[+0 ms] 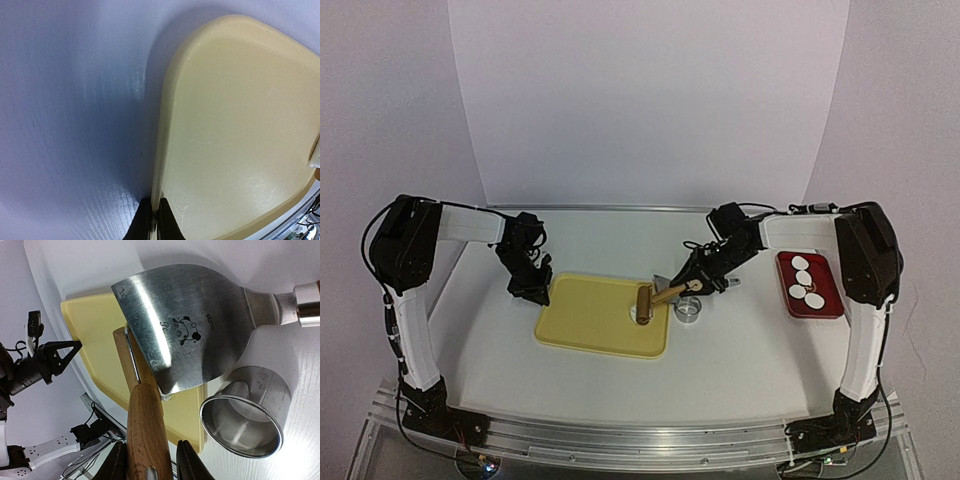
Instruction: Roll out the dumpling wrappers from the dough
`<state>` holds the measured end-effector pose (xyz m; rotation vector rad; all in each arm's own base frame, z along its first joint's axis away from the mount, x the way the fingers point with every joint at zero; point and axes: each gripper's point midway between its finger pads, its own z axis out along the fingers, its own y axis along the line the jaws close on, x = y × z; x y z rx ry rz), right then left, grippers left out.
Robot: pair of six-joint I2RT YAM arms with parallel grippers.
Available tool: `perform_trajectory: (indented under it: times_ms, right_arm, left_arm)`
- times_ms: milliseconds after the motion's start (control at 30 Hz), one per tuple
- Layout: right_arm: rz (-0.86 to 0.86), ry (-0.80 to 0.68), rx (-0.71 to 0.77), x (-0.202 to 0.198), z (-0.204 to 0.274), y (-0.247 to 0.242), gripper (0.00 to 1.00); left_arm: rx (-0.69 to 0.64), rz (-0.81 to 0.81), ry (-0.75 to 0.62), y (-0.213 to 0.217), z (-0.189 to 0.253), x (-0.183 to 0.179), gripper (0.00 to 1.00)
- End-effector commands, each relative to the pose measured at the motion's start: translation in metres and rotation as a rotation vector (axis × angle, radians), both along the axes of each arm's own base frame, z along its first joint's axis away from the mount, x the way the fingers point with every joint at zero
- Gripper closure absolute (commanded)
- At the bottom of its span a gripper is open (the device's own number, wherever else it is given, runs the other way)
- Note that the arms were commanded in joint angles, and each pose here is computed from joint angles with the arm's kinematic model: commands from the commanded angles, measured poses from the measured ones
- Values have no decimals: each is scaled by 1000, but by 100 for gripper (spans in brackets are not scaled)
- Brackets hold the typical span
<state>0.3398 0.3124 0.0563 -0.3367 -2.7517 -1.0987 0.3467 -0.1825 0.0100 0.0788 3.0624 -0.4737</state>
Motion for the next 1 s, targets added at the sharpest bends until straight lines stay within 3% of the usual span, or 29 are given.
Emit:
perform_trajectory:
  times_ms: [0, 967]
  right_arm:
    - [77, 278, -827, -96, -140, -133, 100]
    - [140, 239, -918, -101, -163, -123, 100]
  left_arm:
    - [62, 63, -18, 16, -23, 13, 100]
    - [33, 63, -17, 12, -20, 9, 100]
